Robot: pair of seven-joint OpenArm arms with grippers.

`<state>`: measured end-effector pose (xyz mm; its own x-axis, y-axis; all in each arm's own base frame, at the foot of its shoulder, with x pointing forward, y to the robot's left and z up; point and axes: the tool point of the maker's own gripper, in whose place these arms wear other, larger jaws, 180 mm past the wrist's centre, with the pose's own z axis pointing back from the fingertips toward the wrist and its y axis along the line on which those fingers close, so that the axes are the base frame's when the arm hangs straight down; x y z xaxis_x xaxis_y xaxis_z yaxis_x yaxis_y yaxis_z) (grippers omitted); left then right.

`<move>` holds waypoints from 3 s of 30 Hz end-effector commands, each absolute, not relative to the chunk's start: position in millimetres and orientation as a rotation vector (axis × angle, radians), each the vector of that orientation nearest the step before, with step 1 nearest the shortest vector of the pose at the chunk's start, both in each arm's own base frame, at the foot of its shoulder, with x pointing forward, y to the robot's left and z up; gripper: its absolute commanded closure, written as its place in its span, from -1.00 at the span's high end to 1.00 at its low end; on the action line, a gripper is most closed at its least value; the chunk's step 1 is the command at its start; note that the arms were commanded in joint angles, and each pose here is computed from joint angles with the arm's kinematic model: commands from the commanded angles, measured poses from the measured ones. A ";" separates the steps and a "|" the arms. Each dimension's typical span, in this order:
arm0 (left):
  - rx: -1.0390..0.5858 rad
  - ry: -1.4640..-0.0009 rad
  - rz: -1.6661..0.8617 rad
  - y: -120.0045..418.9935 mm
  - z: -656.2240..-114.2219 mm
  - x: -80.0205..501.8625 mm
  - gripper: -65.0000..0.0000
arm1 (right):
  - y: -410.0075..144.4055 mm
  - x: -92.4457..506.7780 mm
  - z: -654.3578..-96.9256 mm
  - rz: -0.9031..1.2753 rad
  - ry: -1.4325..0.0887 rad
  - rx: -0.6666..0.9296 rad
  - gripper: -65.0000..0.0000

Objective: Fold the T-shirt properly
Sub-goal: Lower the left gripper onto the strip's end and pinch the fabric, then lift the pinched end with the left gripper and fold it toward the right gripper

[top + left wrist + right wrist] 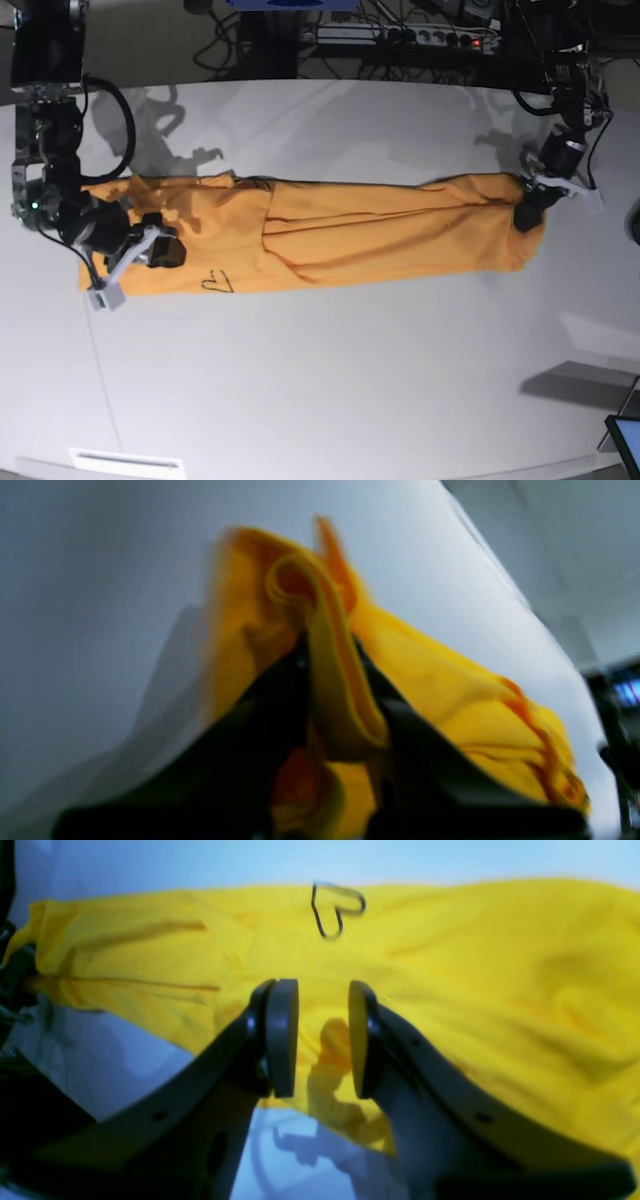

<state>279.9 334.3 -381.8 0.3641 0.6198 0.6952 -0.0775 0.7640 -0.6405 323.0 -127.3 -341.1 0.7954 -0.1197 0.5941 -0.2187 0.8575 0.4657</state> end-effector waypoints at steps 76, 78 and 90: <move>-0.507 -1.160 -0.251 159.5 -269.3 361.6 -1.00 | -36.2 274.5 -456.0 0.051 -0.262 0.683 -0.99; -0.520 -1.145 -0.254 149.7 -271.4 363.8 -1.00 | -36.2 274.5 -456.0 0.051 -0.262 0.683 -0.99; -0.558 -1.075 -0.425 90.3 -282.2 351.5 -1.00 | -36.7 275.9 -455.4 0.050 -0.265 0.683 -0.99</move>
